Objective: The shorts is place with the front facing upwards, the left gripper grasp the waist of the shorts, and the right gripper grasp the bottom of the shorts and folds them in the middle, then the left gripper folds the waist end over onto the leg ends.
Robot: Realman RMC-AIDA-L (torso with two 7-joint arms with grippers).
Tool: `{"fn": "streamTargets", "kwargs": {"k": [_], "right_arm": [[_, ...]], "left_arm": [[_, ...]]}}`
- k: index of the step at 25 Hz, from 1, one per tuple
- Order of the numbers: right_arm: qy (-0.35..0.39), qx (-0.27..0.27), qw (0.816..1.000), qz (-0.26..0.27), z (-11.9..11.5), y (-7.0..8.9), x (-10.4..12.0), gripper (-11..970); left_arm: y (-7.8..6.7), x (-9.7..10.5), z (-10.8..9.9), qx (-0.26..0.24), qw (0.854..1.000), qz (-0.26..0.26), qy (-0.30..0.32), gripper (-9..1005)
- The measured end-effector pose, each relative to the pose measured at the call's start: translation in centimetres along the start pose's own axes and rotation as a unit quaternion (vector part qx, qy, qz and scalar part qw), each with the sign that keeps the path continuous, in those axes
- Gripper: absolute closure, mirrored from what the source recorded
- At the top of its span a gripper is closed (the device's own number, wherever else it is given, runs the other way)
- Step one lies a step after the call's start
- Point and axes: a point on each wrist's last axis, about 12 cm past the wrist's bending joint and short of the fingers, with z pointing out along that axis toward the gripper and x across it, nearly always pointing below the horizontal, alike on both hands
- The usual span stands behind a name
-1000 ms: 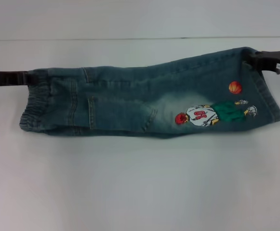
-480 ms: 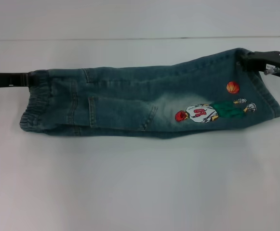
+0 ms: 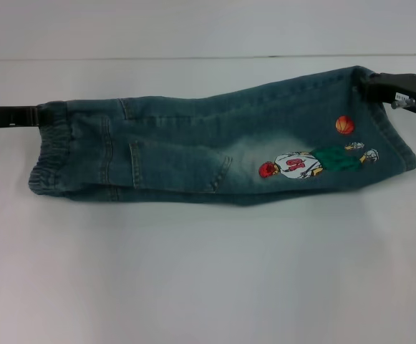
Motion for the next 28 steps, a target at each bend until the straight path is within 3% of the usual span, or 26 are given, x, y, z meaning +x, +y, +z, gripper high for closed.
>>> {"fn": "streamTargets", "kwargs": {"k": [9, 25, 28], "right_arm": [[0.014, 0.014, 1.000, -0.016, 0.7, 0.5, 0.4, 798], [0.023, 0.011, 1.000, -0.009, 1.1, 1.0, 0.5, 781], [0.023, 0.010, 1.000, -0.005, 1.0, 0.9, 0.7, 778]], "left_arm": [[0.2, 0.2, 0.3, -0.011, 1.000, -0.002, -0.003, 869], [-0.8, 0.2, 1.0, -0.003, 1.000, 0.010, 0.003, 862], [-0.8, 0.3, 0.9, -0.002, 1.000, 0.009, 0.005, 735]]}}
